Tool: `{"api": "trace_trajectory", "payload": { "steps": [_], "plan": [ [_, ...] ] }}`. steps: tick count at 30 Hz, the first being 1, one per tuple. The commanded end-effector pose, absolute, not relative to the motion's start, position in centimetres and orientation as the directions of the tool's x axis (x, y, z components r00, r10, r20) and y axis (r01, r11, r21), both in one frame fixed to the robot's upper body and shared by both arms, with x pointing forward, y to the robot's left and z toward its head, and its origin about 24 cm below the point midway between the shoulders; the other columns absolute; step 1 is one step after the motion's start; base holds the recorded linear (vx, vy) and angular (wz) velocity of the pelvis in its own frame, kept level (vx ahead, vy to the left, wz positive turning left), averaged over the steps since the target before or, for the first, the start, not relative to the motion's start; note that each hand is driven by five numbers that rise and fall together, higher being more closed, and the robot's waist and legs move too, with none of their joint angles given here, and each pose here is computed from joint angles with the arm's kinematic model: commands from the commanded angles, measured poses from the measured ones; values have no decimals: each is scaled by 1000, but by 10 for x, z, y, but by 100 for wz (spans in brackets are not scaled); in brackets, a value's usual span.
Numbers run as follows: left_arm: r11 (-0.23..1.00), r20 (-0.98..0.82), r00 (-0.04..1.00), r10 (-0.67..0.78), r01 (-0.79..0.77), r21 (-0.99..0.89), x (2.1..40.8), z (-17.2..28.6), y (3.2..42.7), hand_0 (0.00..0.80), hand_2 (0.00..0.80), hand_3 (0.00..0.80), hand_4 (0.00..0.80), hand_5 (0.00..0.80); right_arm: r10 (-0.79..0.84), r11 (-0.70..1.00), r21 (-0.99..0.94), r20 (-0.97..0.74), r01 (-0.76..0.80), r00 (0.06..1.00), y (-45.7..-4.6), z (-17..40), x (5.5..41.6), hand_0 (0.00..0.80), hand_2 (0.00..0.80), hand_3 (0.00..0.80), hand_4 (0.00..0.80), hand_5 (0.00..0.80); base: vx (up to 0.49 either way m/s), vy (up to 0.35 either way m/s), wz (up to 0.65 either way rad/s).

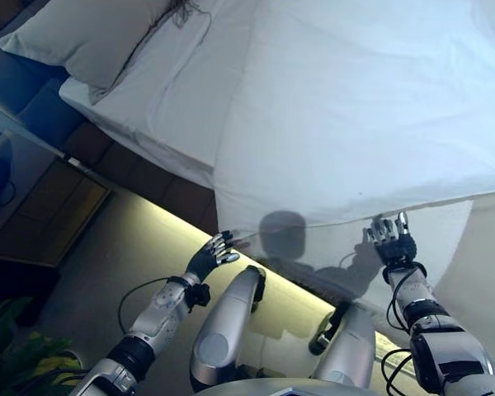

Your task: Make the bed neatly

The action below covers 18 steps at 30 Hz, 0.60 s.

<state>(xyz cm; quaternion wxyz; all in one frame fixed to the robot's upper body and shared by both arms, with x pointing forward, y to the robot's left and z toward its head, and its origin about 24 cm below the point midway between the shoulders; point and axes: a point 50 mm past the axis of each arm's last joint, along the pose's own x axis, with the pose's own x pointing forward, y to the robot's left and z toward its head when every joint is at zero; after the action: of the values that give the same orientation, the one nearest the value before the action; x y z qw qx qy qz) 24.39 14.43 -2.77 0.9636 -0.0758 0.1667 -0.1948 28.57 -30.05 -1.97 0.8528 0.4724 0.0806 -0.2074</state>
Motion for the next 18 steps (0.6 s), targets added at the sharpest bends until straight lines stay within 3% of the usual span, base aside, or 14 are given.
{"api": "trace_trajectory", "payload": {
  "steps": [1, 18],
  "plan": [
    [888, -149, 890, -432, 391, -243, 257, 0, 134, 0, 0, 0, 0, 0, -339, 412, 835, -231, 364, 912, -328, 9, 296, 0, 0, 0, 0, 0, -36, 36, 0],
    [885, -133, 893, -431, 389, -257, 256, 1, 142, 0, 0, 0, 0, 0, -324, 426, 866, -123, 260, 938, -339, 38, 308, 0, 0, 0, 0, 0, 35, 10, 1]
  ]
}}
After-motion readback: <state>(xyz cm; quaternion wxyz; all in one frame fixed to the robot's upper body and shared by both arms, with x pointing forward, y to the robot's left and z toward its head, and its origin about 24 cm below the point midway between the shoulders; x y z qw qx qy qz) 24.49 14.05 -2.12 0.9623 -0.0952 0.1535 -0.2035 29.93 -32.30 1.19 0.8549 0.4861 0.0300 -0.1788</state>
